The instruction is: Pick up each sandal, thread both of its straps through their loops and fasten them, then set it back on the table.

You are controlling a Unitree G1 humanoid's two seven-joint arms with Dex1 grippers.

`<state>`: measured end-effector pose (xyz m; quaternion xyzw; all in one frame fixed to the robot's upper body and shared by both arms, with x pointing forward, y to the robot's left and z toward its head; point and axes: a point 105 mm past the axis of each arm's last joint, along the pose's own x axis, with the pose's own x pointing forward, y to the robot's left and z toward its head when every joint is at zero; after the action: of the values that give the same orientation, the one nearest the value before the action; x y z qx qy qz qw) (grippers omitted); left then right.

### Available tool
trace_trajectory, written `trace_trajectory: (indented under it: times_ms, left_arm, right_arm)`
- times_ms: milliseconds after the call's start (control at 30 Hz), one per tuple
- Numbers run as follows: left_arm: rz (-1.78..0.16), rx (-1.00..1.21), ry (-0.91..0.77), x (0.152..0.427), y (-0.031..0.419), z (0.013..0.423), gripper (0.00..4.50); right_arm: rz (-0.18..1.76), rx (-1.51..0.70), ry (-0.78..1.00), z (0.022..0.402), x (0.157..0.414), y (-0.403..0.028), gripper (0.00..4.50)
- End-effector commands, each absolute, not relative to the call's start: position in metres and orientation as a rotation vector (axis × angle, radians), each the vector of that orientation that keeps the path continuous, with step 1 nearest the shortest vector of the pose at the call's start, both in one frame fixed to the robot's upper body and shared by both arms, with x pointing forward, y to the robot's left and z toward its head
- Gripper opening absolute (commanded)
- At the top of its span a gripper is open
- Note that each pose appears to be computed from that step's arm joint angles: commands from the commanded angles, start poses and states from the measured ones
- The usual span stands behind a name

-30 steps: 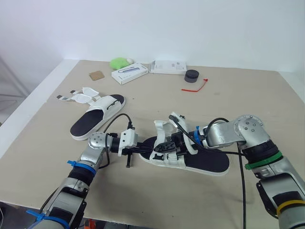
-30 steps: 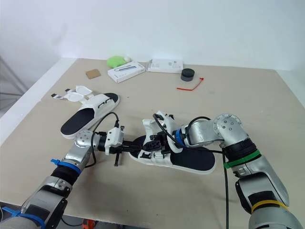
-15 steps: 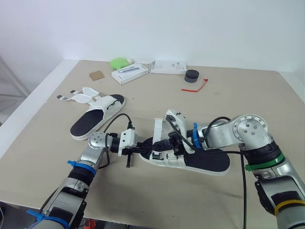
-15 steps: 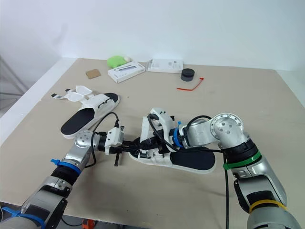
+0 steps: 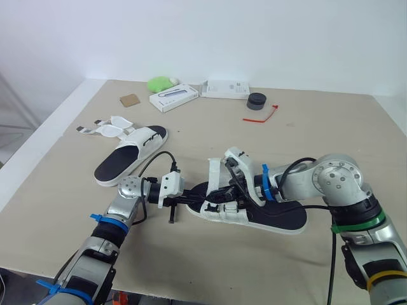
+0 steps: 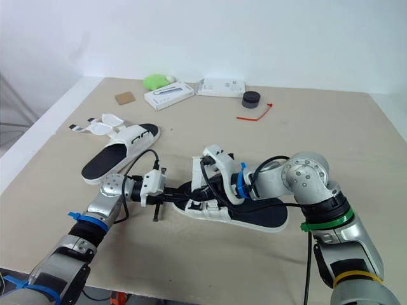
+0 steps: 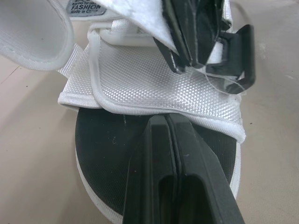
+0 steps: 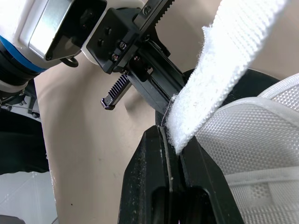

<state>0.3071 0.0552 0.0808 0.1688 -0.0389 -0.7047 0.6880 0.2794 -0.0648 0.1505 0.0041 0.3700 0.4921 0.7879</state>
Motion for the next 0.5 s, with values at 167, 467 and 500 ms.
trace_trajectory:
  times_ms: [167,467,500]
  left_arm:
    - [-1.653,0.347,0.215,0.280,0.061,0.018,0.00]
    - [-1.647,0.347,0.217,0.280,0.063,0.018,0.00]
    - [-1.647,0.346,0.217,0.280,0.063,0.018,0.00]
  right_arm:
    - [1.131,-0.012,0.758,0.166,0.272,-0.061,0.01]
    - [1.198,-0.020,0.800,0.158,0.259,-0.058,0.01]
    - [1.203,-0.022,0.799,0.158,0.258,-0.057,0.01]
